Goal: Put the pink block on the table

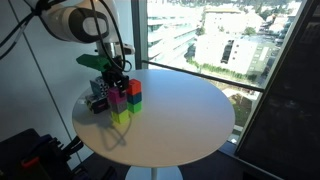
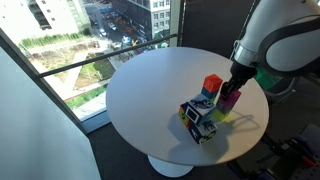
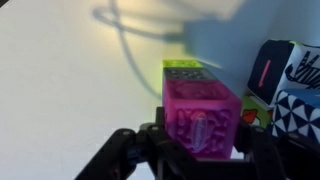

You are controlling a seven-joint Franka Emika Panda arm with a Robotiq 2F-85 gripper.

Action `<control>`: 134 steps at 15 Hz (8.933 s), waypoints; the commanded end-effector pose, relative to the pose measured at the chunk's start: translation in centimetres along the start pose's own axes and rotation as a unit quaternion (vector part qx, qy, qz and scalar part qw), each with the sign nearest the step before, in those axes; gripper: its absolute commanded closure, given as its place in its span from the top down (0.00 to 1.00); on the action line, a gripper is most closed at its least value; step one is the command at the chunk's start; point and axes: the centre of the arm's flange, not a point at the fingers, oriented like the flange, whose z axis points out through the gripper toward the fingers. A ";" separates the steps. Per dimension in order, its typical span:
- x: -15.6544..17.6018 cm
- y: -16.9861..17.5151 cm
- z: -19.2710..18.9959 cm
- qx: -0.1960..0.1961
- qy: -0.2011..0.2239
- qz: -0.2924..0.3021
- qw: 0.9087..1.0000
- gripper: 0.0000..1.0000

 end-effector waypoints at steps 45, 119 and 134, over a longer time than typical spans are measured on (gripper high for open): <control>0.6 8.3 0.9 -0.008 0.008 0.015 1.000 0.25; 0.0 9.9 -5.9 -0.045 -0.062 0.010 0.997 1.00; -1.9 6.7 -17.6 -0.006 -0.061 0.021 0.998 1.00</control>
